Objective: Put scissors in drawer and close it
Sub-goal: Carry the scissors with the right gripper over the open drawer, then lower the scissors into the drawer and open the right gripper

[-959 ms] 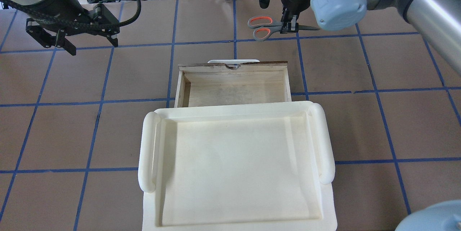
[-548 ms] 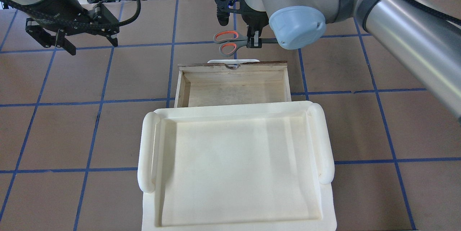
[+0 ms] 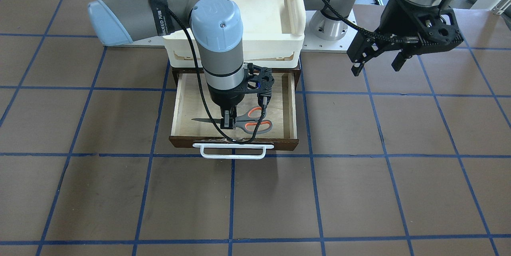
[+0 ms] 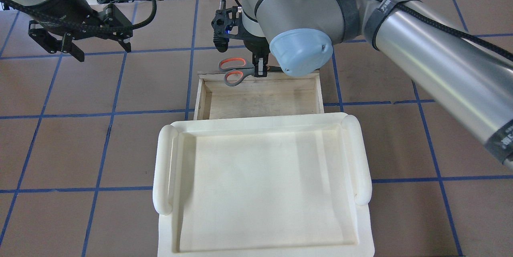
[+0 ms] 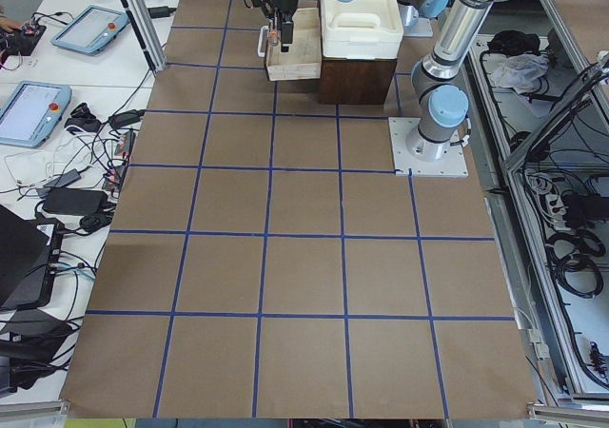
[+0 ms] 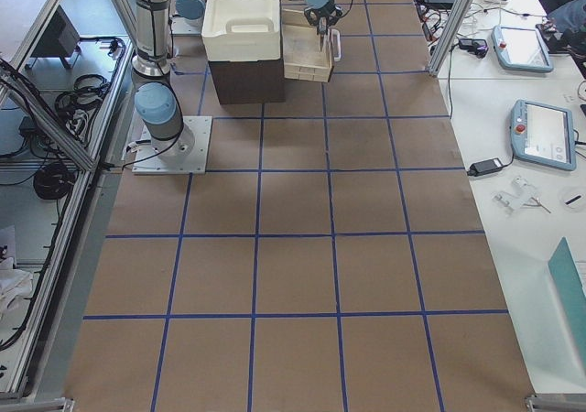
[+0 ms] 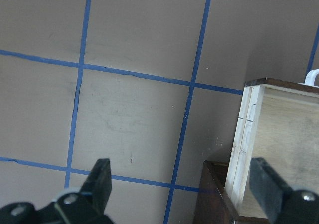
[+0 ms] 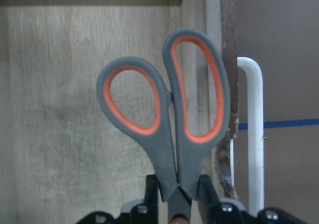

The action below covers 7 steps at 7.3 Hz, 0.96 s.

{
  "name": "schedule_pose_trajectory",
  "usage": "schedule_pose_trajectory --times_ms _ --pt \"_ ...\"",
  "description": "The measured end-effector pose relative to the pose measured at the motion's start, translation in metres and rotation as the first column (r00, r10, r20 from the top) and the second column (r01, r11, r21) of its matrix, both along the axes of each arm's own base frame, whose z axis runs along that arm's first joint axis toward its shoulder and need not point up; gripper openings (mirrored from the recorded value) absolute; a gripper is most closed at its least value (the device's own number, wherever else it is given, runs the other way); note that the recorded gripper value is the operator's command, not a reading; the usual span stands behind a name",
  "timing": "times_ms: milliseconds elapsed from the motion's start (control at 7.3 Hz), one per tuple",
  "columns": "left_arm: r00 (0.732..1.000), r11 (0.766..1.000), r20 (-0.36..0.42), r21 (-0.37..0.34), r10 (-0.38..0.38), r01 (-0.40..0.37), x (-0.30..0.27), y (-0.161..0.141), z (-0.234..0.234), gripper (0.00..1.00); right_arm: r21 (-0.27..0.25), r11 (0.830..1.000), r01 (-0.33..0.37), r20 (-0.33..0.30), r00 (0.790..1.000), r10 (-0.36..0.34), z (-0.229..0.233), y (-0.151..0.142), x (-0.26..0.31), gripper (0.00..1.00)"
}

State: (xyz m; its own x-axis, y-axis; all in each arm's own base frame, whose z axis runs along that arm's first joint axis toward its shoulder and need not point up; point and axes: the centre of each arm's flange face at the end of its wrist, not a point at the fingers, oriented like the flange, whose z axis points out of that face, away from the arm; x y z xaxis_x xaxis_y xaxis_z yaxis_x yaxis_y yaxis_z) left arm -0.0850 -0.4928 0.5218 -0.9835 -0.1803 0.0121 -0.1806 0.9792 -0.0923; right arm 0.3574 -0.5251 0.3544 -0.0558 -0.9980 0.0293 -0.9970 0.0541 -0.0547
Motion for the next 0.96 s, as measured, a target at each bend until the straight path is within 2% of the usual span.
schedule_pose_trajectory --times_ms 411,685,959 --pt "1.000 1.000 0.000 0.001 0.000 0.000 0.000 0.000 0.000 1.00 0.059 0.997 0.057 -0.022 0.998 -0.056 -0.012 0.012 0.001 0.00" --pt "1.000 1.000 0.000 0.003 -0.001 0.001 -0.001 0.000 -0.001 1.00 0.101 0.993 0.062 -0.040 0.998 -0.058 -0.017 0.022 0.005 0.06" --pt "1.000 1.000 -0.001 0.005 0.000 0.000 -0.001 0.001 -0.002 1.00 0.133 0.988 0.075 -0.057 0.996 -0.068 -0.024 0.031 0.013 0.25"
